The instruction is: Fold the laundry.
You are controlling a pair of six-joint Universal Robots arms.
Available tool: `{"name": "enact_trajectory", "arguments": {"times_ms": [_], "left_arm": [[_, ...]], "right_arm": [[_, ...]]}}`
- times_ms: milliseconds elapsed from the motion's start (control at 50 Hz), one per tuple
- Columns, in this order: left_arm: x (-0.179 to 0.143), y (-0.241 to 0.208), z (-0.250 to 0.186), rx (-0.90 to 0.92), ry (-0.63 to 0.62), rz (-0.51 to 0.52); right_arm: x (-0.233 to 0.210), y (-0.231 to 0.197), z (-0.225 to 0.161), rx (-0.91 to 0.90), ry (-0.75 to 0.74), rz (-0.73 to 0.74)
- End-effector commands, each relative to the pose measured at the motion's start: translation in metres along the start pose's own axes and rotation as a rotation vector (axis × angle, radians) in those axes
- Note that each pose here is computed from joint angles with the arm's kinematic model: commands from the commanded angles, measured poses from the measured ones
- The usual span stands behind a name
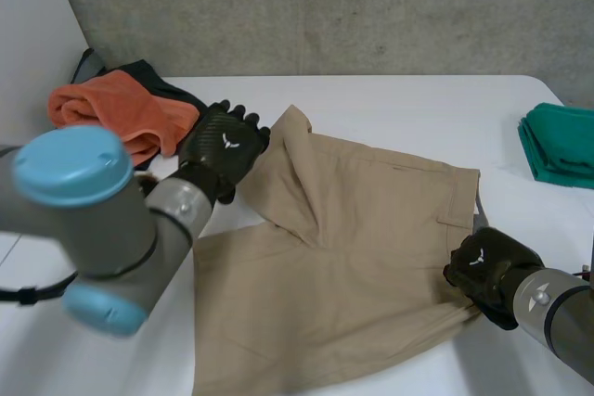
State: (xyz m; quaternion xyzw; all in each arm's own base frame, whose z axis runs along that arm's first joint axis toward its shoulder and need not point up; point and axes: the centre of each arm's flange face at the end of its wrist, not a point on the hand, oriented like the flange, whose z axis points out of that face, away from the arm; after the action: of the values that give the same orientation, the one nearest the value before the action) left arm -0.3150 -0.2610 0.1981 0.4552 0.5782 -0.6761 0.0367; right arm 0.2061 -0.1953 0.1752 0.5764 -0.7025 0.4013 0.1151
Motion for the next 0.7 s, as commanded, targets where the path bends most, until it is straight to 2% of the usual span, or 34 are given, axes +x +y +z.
{"name": "enact_trajectory", "arguments": {"times_ms": [20, 100, 280, 360, 700], "left_arm": [[-0.008, 0.043, 0.064, -0.043, -0.003, -0.134], [-0.01, 0.053, 0.089, -0.054, 0.003, -0.236], [-0.004, 0.068, 0.118, -0.074, 0.173, -0.535], [-0.001, 0.072, 0.127, -0.065, 0.192, -0.613], [0.027, 0.092, 0.136, -0.135, 0.249, -0.64]], "right_arm": [[-0.006, 0.003, 0.008, -0.01, -0.024, 0.033], [-0.009, 0.005, 0.011, -0.018, -0.039, 0.044], [-0.009, 0.005, 0.014, -0.018, -0.027, 0.071], [-0.01, 0.006, 0.016, -0.021, -0.03, 0.092], [-0.009, 0.007, 0.017, -0.027, -0.028, 0.112]]}}
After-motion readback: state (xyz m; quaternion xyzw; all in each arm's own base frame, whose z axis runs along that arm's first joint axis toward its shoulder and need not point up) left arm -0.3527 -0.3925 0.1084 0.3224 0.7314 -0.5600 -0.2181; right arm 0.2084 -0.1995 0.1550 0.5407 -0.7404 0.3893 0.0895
